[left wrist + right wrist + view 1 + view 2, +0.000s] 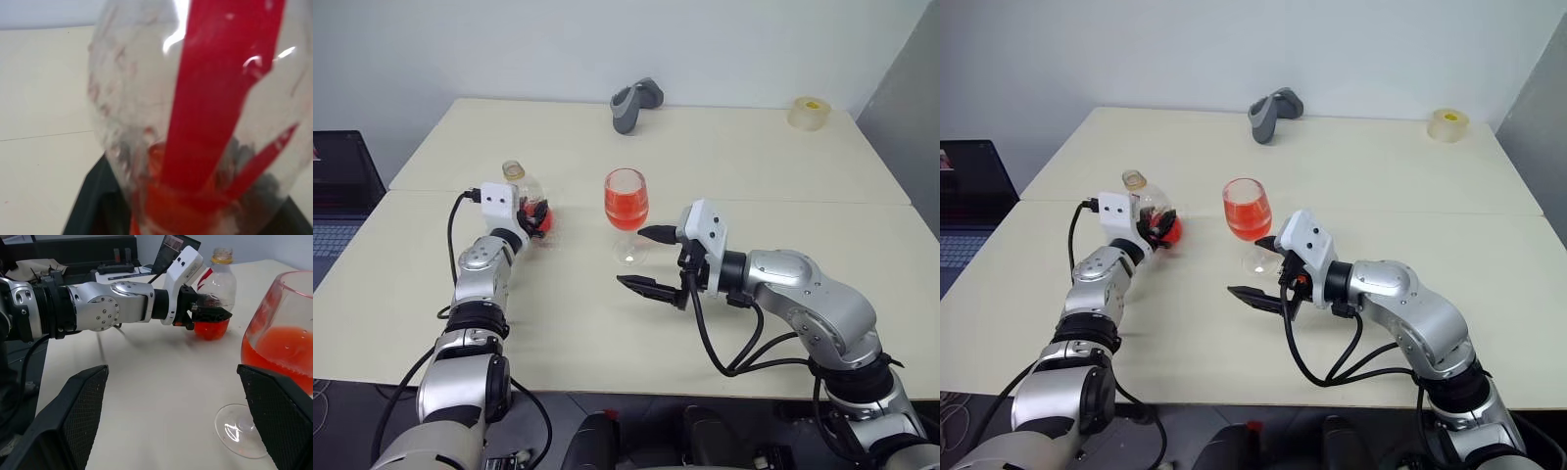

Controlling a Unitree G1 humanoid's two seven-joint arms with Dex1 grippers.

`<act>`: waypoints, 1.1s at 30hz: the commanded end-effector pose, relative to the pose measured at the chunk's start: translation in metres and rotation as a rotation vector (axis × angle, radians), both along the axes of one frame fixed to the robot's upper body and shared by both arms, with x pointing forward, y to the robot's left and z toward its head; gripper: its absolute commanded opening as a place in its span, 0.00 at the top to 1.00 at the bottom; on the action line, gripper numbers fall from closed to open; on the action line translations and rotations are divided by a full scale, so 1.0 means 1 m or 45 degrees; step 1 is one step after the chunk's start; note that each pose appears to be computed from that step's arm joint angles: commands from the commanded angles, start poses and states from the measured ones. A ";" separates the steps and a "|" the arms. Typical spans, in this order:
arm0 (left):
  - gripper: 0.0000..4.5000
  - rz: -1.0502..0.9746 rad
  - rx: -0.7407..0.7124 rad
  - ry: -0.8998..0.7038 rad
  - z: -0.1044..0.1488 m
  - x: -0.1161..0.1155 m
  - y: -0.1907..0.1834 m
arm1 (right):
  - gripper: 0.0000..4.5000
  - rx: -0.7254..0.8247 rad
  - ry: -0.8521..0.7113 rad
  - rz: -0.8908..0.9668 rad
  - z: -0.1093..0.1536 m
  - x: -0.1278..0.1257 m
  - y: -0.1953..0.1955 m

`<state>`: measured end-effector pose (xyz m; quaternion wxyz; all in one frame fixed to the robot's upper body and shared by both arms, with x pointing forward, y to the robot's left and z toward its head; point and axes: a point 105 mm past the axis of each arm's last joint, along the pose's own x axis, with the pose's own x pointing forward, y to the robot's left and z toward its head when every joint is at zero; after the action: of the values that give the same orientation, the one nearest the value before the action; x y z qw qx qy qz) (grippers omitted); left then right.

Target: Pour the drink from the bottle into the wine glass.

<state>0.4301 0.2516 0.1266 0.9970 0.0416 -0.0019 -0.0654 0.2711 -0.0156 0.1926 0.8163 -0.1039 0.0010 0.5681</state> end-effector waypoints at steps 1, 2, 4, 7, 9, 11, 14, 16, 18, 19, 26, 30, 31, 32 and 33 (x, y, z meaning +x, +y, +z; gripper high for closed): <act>0.22 -0.016 -0.009 -0.101 0.018 -0.004 0.002 | 0.00 0.024 -0.066 0.039 0.014 -0.007 0.001; 0.15 -0.022 -0.002 -0.108 0.018 -0.006 0.002 | 0.00 0.024 -0.065 0.040 0.014 -0.007 0.001; 0.01 -0.029 0.008 -0.119 0.018 -0.011 0.003 | 0.00 0.026 -0.064 0.040 0.014 -0.007 0.000; 0.00 -0.030 0.006 -0.132 0.019 -0.018 0.005 | 0.00 0.032 -0.060 0.038 0.015 -0.007 -0.001; 0.00 -0.034 0.008 -0.135 0.020 -0.021 0.004 | 0.00 0.036 -0.057 0.037 0.015 -0.008 -0.001; 0.00 -0.036 0.018 -0.137 0.020 -0.024 0.004 | 0.00 0.047 -0.052 0.035 0.016 -0.008 -0.002; 0.00 -0.021 0.034 -0.139 0.022 -0.028 0.006 | 0.00 0.063 -0.043 0.035 0.018 -0.009 -0.003; 0.00 -0.018 0.047 -0.141 0.024 -0.032 0.008 | 0.00 0.071 -0.037 0.039 0.019 -0.011 -0.005; 0.00 -0.017 0.055 -0.139 0.025 -0.038 0.011 | 0.00 0.078 -0.028 0.038 0.020 -0.013 -0.008; 0.00 -0.018 0.064 -0.136 0.026 -0.041 0.012 | 0.00 0.080 -0.024 0.032 0.019 -0.013 -0.010; 0.00 0.056 0.090 -0.119 0.033 -0.065 0.022 | 0.00 0.093 -0.045 -0.220 0.010 0.004 -0.039; 0.00 0.113 0.113 -0.151 0.036 -0.079 0.023 | 0.00 0.151 -0.028 -0.434 -0.001 0.018 -0.065; 0.00 0.115 0.112 -0.146 0.034 -0.083 0.022 | 0.00 0.159 -0.017 -0.487 -0.008 0.020 -0.074; 0.00 0.116 0.110 -0.146 0.032 -0.087 0.022 | 0.00 0.165 0.001 -0.532 -0.015 0.022 -0.082; 0.00 0.117 0.103 -0.139 0.030 -0.090 0.022 | 0.00 0.173 0.013 -0.570 -0.022 0.023 -0.089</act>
<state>0.3451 0.2712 0.1410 0.9958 0.0844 -0.0238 -0.0261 0.2905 -0.0931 0.1659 0.9161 -0.0421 0.0137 0.3985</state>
